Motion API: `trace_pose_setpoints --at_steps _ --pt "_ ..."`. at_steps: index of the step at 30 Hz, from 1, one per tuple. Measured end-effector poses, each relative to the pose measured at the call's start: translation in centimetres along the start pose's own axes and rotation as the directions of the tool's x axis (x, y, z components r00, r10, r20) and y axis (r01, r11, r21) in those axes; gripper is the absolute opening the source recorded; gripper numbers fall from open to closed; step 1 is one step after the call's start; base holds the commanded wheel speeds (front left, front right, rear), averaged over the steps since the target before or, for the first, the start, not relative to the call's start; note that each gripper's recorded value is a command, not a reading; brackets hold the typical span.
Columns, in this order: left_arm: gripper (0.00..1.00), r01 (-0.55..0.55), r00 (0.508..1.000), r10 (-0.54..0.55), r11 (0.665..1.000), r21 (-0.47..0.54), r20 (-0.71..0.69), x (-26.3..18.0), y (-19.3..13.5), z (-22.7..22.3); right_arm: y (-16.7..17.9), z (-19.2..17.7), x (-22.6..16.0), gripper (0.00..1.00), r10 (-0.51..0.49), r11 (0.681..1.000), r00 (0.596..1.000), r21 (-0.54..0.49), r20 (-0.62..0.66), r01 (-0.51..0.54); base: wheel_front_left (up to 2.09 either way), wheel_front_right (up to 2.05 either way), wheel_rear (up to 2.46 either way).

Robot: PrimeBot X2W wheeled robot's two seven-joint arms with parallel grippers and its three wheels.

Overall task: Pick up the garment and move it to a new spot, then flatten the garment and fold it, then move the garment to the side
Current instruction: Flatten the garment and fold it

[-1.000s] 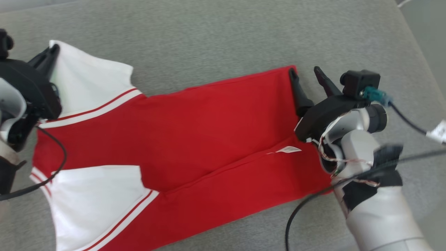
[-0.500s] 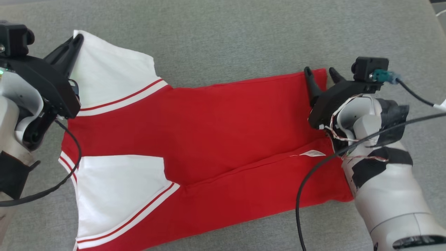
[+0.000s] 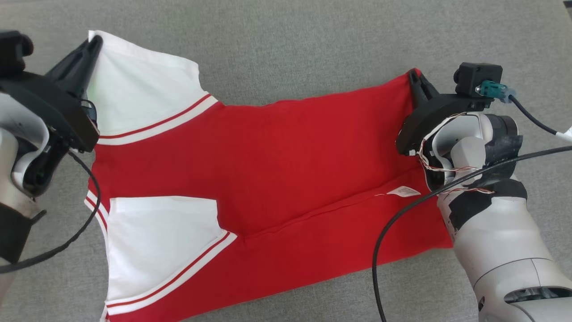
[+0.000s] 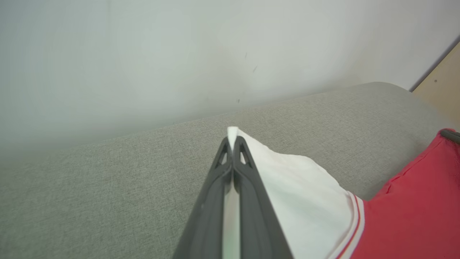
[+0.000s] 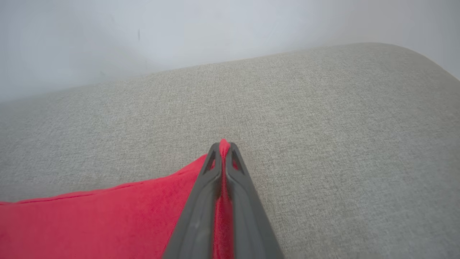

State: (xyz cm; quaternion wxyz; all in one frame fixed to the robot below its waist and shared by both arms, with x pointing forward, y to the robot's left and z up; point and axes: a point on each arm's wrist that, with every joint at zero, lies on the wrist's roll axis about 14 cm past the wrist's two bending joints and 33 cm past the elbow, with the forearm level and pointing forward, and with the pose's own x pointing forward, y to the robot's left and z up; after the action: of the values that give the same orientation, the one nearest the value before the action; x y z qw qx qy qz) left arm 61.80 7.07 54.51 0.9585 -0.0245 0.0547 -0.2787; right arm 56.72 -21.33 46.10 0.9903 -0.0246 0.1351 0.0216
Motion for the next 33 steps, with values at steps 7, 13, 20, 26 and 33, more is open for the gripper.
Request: trace_pose_setpoints --at_steps 7,13,20,26,33 --pt "0.00 0.010 0.997 -0.008 1.000 -0.026 0.073 -2.3 -1.4 1.4 1.6 1.1 -1.7 0.00 0.037 0.999 0.996 0.029 0.079 -0.039 0.00 0.00 0.00" --pt "0.00 0.016 0.987 -0.011 1.000 -0.026 0.161 -5.7 -2.9 2.6 2.1 0.6 -4.2 0.00 0.062 0.996 0.992 0.058 0.110 -0.068 0.00 0.00 0.00" --pt "0.00 0.011 0.983 -0.001 0.998 -0.059 0.182 -10.4 -5.7 1.2 0.1 -1.0 -6.7 0.00 0.044 0.995 0.995 0.086 0.089 -0.052 0.00 0.00 0.00" --pt "0.00 -0.026 0.982 0.042 0.996 -0.086 0.186 -14.1 -7.0 0.0 0.5 -1.8 -7.7 0.00 0.062 0.989 0.995 0.126 0.083 -0.072 0.00 0.00 0.00" --pt "0.00 -0.068 0.984 0.088 0.990 -0.124 0.156 -17.0 -8.0 -2.1 2.0 -2.9 -8.9 0.00 0.113 0.978 0.991 0.170 0.071 -0.124 0.00 0.00 0.00"
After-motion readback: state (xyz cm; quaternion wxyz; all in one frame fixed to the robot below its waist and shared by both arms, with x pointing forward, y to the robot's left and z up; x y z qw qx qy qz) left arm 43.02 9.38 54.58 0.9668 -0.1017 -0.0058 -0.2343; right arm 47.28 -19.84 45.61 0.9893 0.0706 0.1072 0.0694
